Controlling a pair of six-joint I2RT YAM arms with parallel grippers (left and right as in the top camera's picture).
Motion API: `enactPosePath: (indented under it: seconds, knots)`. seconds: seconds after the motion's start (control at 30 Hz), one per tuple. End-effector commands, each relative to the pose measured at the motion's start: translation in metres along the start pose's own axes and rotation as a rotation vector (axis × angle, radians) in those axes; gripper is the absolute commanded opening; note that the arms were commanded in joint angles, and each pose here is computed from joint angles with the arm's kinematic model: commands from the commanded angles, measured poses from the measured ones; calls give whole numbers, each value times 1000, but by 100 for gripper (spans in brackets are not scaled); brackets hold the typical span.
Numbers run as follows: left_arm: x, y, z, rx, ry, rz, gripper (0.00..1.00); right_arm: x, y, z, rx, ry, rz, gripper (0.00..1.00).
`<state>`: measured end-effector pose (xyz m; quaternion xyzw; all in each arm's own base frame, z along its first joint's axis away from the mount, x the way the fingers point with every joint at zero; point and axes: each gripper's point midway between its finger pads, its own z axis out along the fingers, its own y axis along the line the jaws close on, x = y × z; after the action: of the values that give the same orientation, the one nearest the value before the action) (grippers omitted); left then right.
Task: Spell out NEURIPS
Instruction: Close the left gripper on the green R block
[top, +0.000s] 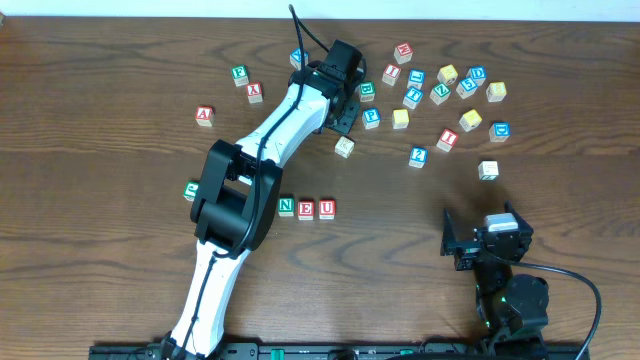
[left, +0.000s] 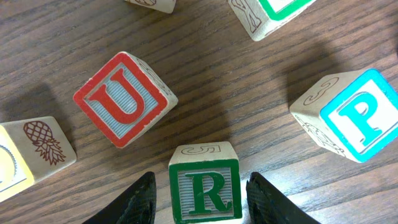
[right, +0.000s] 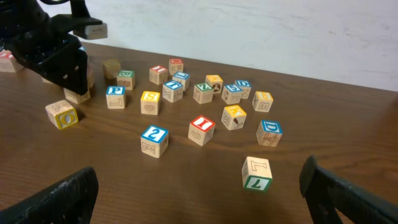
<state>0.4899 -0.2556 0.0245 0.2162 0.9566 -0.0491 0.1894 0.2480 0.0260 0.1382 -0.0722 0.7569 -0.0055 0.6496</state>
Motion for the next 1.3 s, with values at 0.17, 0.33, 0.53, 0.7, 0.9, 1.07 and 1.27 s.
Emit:
enactPosePath:
  seconds: [0.17,0.33,0.53,0.7,0.9,1.07,1.27]
  knots:
    - [-10,1,-1,-11,-26,4,47,1,-1,0,3,1,5,99]
    - [-8,1,2,-11,-19,4,46,1,-1,0,3,1,5,99]
    - [-7,1,2,-11,-18,4,46,1,-1,0,3,1,5,99]
    - [-8,1,2,-11,-20,4,46,1,-1,0,3,1,5,99]
    - [-7,1,3,-11,-18,4,46,1,-1,0,3,1,5,99]
    - [-6,1,4,-11,-15,4,46,1,-1,0,3,1,5,99]
    - [-5,1,6,-11,-9,4,46,1,-1,0,3,1,5,99]
